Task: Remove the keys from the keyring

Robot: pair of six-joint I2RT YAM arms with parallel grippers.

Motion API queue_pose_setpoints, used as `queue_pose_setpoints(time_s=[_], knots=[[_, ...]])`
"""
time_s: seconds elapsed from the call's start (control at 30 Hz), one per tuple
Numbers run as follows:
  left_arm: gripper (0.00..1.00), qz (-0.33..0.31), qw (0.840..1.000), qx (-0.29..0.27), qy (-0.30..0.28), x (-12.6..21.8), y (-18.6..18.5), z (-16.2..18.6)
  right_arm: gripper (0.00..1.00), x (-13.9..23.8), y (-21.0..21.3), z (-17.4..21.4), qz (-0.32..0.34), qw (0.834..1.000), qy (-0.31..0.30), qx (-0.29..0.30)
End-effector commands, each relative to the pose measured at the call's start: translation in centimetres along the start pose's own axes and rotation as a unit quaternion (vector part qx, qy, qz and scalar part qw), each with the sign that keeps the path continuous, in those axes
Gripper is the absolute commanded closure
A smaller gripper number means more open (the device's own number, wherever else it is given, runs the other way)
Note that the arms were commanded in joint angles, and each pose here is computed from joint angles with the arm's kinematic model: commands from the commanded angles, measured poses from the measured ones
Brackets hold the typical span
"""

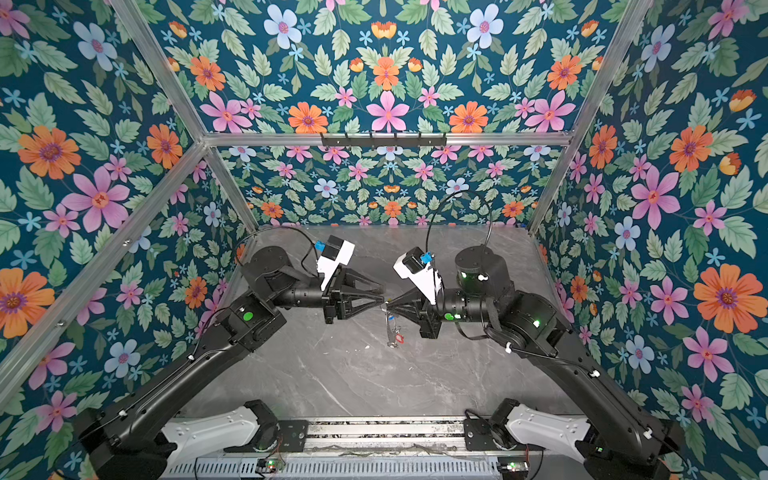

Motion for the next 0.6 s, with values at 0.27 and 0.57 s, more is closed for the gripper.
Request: queue_pose_setpoints(time_s=[0.27,0.57], knots=[[0.8,0.021,0.999,0.013,0.041,-0.1,-0.1,0.6,1.0,0.0,-0.4,-0.7,0.036,0.999,-0.007,0.02],[0.92,0.029,0.999,-0.003,0.038,-0.1,-0.2,0.5,1.0,-0.4,-1.0,-0.9,0.058,0.998,-0.008,0.015]])
Point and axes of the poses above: each gripper's point midway between its finger pads, its own x axis back along the fingers, its own y axis along the line the jaws close on, z = x × y, the point moved 10 cm from there along x, back along the fingers, and after that the axes turned 3 degrees about -x, right-handed, at the moved point
